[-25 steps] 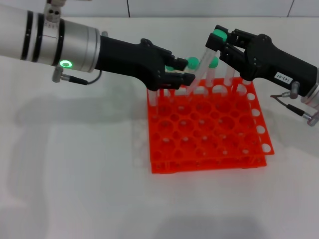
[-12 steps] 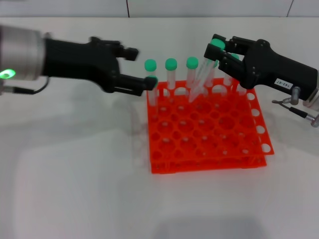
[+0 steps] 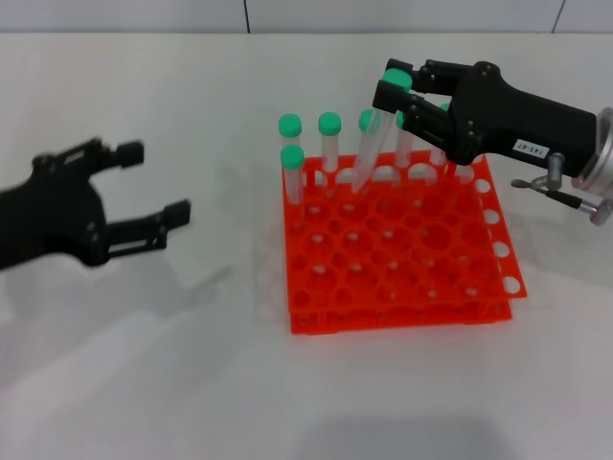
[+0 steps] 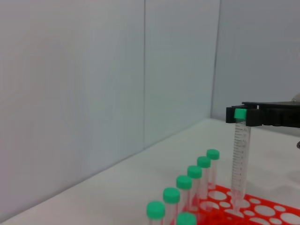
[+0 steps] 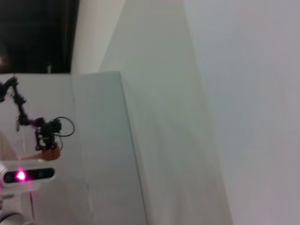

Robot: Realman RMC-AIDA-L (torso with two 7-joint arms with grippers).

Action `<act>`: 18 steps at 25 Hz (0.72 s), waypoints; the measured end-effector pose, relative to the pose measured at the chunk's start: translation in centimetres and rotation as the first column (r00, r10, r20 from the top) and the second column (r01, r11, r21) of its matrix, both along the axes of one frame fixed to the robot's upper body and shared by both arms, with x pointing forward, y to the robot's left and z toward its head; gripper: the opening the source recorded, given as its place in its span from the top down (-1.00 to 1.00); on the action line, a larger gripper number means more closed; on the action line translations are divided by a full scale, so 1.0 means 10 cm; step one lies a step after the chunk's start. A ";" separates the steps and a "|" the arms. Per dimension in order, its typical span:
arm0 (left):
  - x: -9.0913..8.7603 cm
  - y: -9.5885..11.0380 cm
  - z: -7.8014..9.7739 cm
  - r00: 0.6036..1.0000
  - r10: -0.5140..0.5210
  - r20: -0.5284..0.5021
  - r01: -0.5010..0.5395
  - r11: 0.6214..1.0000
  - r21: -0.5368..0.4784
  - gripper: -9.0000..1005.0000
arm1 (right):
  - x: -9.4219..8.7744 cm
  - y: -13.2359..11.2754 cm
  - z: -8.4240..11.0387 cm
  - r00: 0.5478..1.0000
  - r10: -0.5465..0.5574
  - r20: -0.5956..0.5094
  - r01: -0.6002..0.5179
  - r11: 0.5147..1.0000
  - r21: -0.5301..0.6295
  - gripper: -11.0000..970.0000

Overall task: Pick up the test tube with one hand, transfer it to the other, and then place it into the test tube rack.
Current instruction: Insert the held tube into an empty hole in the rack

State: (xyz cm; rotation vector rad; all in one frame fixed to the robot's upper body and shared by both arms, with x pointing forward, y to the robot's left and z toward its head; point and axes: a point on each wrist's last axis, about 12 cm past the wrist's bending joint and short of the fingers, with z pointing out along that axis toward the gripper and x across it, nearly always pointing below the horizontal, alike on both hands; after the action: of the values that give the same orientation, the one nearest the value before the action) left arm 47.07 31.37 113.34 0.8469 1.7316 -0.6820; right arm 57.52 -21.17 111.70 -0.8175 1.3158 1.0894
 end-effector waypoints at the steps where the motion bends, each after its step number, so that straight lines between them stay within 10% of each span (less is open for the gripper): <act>1: -0.08 0.06 -0.13 1.000 0.023 -0.001 -0.023 0.999 -0.030 -0.76 | 0.01 0.01 0.01 1.000 0.005 0.004 -0.005 1.000 -0.010 0.40; 9: -0.28 0.15 -0.60 0.997 0.082 0.000 -0.081 0.992 -0.092 -0.75 | 0.16 0.23 0.07 0.999 0.024 0.024 -0.022 0.997 -0.073 0.39; 18: -0.35 0.17 -0.71 0.995 0.095 -0.002 -0.095 0.991 -0.099 -0.75 | 0.20 0.36 0.01 0.999 -0.030 0.038 0.032 0.999 -0.040 0.38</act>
State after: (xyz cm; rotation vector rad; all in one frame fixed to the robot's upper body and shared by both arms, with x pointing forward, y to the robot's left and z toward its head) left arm 43.59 33.02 106.21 0.6923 1.7090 -0.6966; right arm 59.52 -17.56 111.85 -0.8409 1.3184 1.0212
